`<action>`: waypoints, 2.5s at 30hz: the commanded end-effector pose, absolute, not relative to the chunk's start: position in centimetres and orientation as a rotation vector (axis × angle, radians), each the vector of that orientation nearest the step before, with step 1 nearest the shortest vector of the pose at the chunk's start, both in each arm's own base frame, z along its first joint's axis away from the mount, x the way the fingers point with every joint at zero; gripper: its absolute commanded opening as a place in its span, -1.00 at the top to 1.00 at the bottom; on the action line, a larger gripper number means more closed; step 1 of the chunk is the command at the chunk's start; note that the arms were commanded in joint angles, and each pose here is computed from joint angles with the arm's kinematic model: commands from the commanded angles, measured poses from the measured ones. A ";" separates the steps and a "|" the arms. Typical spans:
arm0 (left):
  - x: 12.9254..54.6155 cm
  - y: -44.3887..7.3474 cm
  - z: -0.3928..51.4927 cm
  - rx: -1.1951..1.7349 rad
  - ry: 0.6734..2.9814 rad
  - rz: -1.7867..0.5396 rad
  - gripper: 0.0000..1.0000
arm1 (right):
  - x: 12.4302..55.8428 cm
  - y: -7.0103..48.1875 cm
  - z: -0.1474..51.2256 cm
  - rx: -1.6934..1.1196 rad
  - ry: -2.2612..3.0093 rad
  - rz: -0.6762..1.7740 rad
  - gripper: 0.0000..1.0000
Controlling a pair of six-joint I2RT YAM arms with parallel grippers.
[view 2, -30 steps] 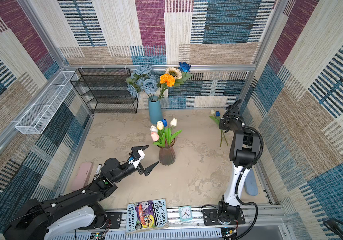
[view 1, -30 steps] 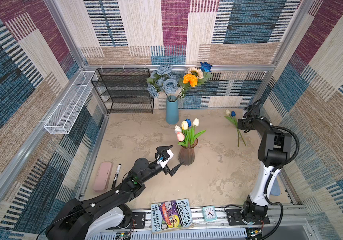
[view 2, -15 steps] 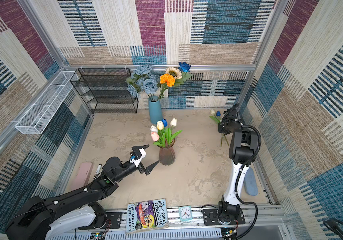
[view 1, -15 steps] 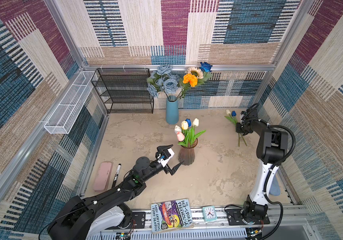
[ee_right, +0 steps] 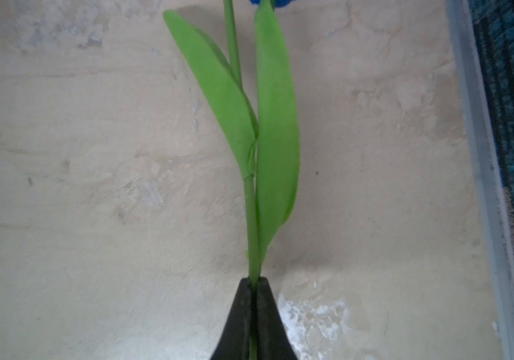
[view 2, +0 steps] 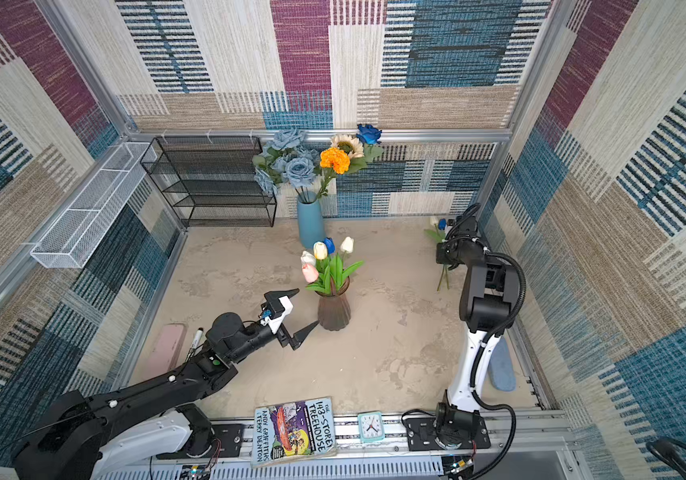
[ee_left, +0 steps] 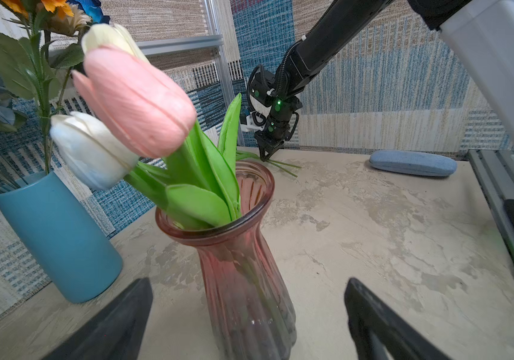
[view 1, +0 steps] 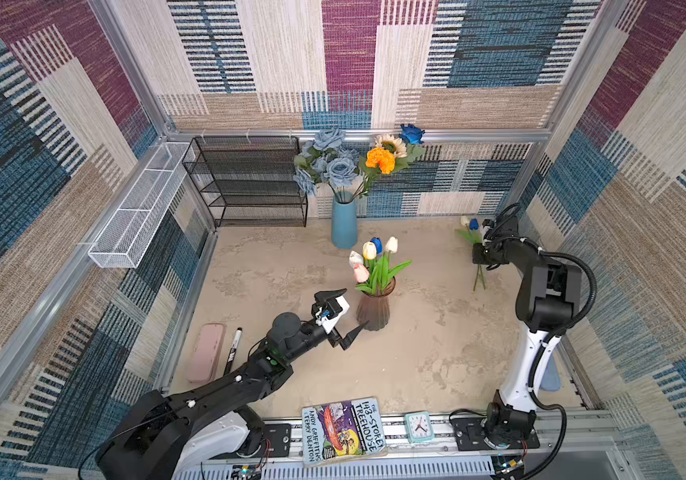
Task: Arrange the flowers into the vase
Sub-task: 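Grasp the cream tulip's stem beside the blue tulip with the right gripper, then lift the cream tulip and carry it over the pink vase with the right gripper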
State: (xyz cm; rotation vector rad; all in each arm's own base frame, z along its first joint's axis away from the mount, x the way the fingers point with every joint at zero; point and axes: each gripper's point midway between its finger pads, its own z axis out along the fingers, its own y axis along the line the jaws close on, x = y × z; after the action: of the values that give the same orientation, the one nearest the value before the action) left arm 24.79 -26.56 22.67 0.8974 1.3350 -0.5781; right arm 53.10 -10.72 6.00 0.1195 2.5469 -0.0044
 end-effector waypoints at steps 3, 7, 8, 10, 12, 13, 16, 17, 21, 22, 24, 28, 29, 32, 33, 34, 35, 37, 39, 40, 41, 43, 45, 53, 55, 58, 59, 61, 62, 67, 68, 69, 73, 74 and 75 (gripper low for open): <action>24.8 -26.5 23.3 0.889 1.308 -0.575 -0.97 | 53.6 -9.9 8.3 0.092 2.477 0.041 0.91; 24.8 -26.5 23.5 0.888 1.302 -0.574 -0.97 | 53.5 -9.7 8.6 0.099 2.475 0.061 0.86; 24.7 -26.5 23.5 0.890 1.304 -0.576 -0.97 | 53.5 -9.5 8.6 0.099 2.475 0.067 0.88; 24.7 -26.5 23.4 0.891 1.304 -0.577 -0.97 | 53.6 -9.5 8.4 0.100 2.475 0.073 0.84; 24.7 -26.5 23.4 0.890 1.306 -0.577 -0.98 | 53.6 -9.5 7.6 0.105 2.490 0.067 0.81; 24.7 -26.5 23.4 0.890 1.304 -0.577 -0.97 | 53.6 -9.6 7.3 0.111 2.498 0.059 0.80; 24.7 -26.5 23.6 0.890 1.299 -0.578 -0.98 | 53.5 -9.8 6.1 0.123 2.517 0.046 0.80; 24.7 -26.5 23.6 0.890 1.299 -0.576 -0.97 | 53.4 -9.8 5.6 0.125 2.528 0.049 0.81; 24.7 -26.5 23.7 0.890 1.299 -0.577 -0.98 | 53.5 -9.6 4.9 0.126 2.541 0.070 0.91; 24.7 -26.6 23.7 0.891 1.297 -0.578 -0.98 | 53.5 -9.6 4.8 0.129 2.541 0.066 0.85; 24.7 -26.6 23.7 0.892 1.297 -0.577 -0.98 | 53.5 -9.8 5.0 0.138 2.535 0.049 0.64; 24.7 -26.5 23.9 0.890 1.291 -0.574 -0.97 | 53.6 -9.4 5.3 0.128 2.530 0.077 0.91; 24.7 -26.5 23.9 0.892 1.291 -0.573 -0.98 | 53.6 -9.3 5.3 0.127 2.529 0.077 0.91; 24.7 -26.5 23.9 0.892 1.292 -0.569 -0.98 | 53.7 -9.3 5.5 0.130 2.525 0.075 0.98; 24.6 -26.5 24.0 0.891 1.290 -0.572 -0.98 | 53.7 -9.3 5.8 0.134 2.518 0.075 0.99; 24.6 -26.5 24.0 0.893 1.289 -0.571 -0.98 | 53.7 -9.2 6.1 0.130 2.510 0.083 0.98; 24.6 -26.4 24.0 0.890 1.291 -0.568 -0.98 | 53.9 -9.1 6.4 0.124 2.499 0.090 0.96; 24.6 -26.3 23.9 0.889 1.295 -0.564 -0.98 | 53.8 -9.6 6.3 0.150 2.507 0.059 0.70; 24.6 -26.3 23.9 0.888 1.294 -0.565 -0.97 | 53.7 -10.2 6.3 0.174 2.506 0.021 0.29; 24.6 -26.3 23.9 0.887 1.294 -0.566 -0.98 | 53.5 -10.2 6.0 0.172 2.518 0.016 0.25; 24.6 -26.3 23.8 0.886 1.297 -0.567 -0.98 | 53.3 -10.3 5.5 0.175 2.535 0.008 0.24; 24.6 -26.3 23.7 0.886 1.300 -0.569 -0.98 | 53.1 -10.4 5.0 0.176 2.549 -0.003 0.29; 24.6 -26.2 23.5 0.884 1.303 -0.566 -0.98 | 52.7 -10.2 4.0 0.171 2.578 0.007 0.38; 24.6 -26.3 23.4 0.887 1.302 -0.567 -0.98 | 52.5 -10.3 2.8 0.172 2.611 0.007 0.78; 24.6 -26.2 23.4 0.884 1.303 -0.565 -0.98 | 52.6 -10.1 3.4 0.166 2.598 0.018 0.82; 24.7 -26.2 23.3 0.882 1.305 -0.564 -0.97 | 52.9 -9.9 4.8 0.158 2.564 0.025 0.87; 24.7 -26.2 23.3 0.881 1.304 -0.564 -0.97 | 53.0 -9.8 5.5 0.154 2.546 0.029 0.88; 24.7 -26.3 23.4 0.881 1.303 -0.566 -0.97 | 53.2 -9.8 6.6 0.151 2.525 0.028 0.89; 24.7 -26.3 23.3 0.881 1.303 -0.567 -0.97 | 53.1 -9.8 6.9 0.149 2.523 0.031 0.90; 24.7 -26.4 23.6 0.882 1.296 -0.569 -0.97 | 53.3 -9.3 8.4 0.137 2.494 0.044 0.95; 24.7 -26.3 23.7 0.880 1.294 -0.570 -0.98 | 52.9 -8.9 8.2 0.135 2.498 0.061 0.96; 24.6 -26.3 23.7 0.879 1.293 -0.573 -0.97 | 52.9 -8.6 8.8 0.130 2.483 0.078 0.98; 24.3 -26.0 24.6 0.869 1.272 -0.575 -0.98 | 53.2 -5.6 13.1 0.074 2.366 0.216 1.00; 24.2 -25.9 24.9 0.862 1.265 -0.575 -0.97 | 53.2 -4.7 14.9 0.056 2.316 0.253 1.00; 24.0 -25.8 25.2 0.859 1.257 -0.574 -0.98 | 53.0 -3.7 16.3 0.039 2.276 0.289 1.00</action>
State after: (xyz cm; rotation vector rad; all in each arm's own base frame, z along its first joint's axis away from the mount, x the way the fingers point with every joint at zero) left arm 24.24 -26.03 23.83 0.8812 1.3016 -0.5751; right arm 51.93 -6.16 11.72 0.0896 2.4354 0.1620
